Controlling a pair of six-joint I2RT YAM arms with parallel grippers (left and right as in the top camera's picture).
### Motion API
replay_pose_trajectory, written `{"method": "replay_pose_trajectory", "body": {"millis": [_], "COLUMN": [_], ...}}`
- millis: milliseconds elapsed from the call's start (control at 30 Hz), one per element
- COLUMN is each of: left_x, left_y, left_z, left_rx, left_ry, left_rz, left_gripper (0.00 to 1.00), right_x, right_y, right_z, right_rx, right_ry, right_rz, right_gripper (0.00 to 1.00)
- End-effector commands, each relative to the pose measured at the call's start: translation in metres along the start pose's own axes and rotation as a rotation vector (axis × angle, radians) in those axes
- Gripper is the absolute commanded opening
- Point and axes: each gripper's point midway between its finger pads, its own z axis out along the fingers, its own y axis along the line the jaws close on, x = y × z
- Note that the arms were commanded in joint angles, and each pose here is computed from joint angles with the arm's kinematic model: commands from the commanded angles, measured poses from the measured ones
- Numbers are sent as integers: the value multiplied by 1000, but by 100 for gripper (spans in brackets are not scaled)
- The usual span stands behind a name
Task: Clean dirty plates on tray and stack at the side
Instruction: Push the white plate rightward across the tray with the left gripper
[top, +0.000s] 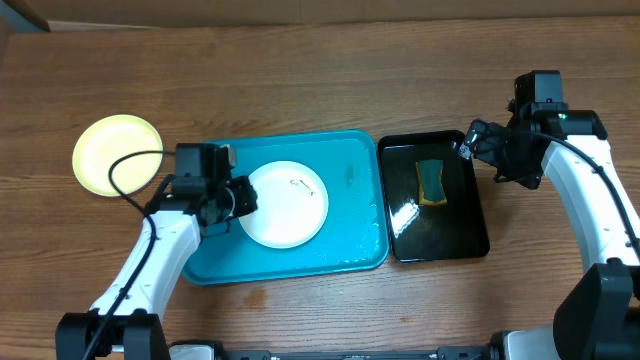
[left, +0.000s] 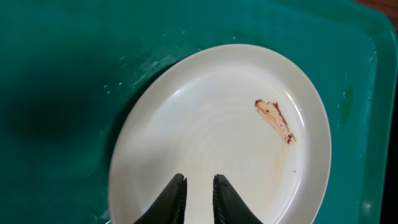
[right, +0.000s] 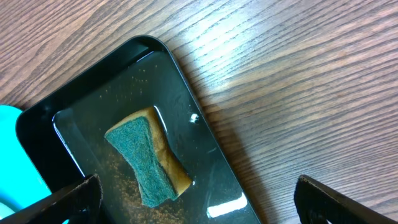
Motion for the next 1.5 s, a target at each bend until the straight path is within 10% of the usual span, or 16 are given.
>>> {"method": "replay_pose_trajectory", "body": {"millis": [0,467,1467], "left_x": [-4,17,-46], "left_y": [-11,35,28], "left_z": [4,-2,39], "left_rx": [-29,-303,-262], "left_ry": [7,131,-63], "left_rz": [32,-14,213], "left_gripper": [24,36,7], "right_x": [-9,-9,-9], "right_y": [4,4,4], "right_z": [-12,-12,-12], "right_rx": [-20,-20,-20], "right_ry": [-42,-42,-42], "right_rz": [1,1,1], "right_gripper": [100,100,100]}}
